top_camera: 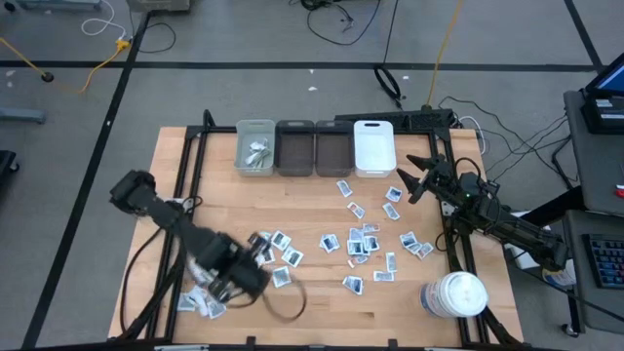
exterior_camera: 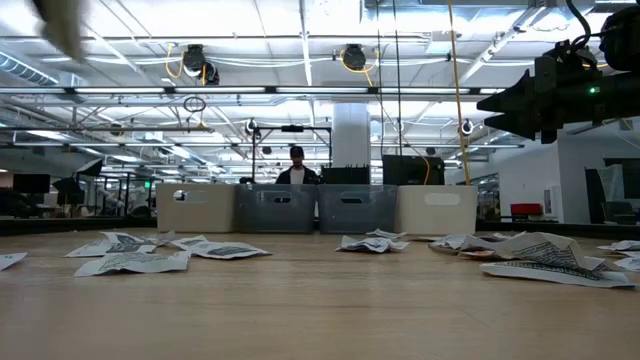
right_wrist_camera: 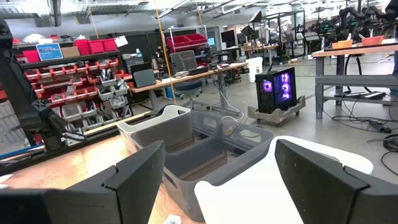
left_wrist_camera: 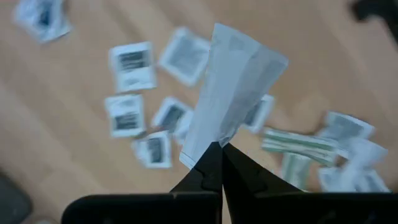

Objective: Pick & Place First Aid Supplies
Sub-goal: Put the bandage into the gray bin

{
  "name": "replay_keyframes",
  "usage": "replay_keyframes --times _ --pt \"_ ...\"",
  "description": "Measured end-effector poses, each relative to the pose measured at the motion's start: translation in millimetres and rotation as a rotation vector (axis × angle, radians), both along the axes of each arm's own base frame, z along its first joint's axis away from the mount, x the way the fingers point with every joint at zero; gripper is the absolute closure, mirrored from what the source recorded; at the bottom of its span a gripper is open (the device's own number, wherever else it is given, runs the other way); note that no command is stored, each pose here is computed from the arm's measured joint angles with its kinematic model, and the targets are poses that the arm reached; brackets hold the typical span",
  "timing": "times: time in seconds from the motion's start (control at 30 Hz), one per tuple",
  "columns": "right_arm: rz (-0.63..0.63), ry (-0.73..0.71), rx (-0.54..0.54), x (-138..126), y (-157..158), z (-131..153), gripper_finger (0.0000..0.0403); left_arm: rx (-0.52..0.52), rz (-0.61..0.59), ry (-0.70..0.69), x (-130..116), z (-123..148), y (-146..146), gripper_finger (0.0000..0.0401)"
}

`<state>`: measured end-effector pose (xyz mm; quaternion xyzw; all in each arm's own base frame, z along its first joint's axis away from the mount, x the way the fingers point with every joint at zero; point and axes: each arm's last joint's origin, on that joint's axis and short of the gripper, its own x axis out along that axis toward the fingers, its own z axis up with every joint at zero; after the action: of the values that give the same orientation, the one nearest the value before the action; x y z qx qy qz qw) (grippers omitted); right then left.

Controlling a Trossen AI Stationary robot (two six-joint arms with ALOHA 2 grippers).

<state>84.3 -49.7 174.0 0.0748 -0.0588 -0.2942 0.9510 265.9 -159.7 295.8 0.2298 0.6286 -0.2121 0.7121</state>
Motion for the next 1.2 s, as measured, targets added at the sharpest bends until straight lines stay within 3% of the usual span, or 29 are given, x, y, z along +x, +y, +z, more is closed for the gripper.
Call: replay_keyframes --times 0.33,0.57,0.9,1.2 --pt "0.000 0.000 0.000 0.0 0.0 0.0 0.0105 0.023 0.306 0.039 34.6 -0.4 101.4 0.0399" --pt "0.000 0.000 0.000 0.0 0.0 0.0 0.0105 0.023 0.517 0.044 39.3 -0.4 183.0 0.0398" --pt "0.000 0.000 0.000 0.0 0.0 -0.1 0.0105 0.022 0.814 0.050 9.9 -0.4 293.0 0.0399" --pt "0.000 0.000 0.000 0.0 0.0 -0.1 0.0105 0.020 1.060 0.051 -37.9 -0.4 365.0 0.0397"
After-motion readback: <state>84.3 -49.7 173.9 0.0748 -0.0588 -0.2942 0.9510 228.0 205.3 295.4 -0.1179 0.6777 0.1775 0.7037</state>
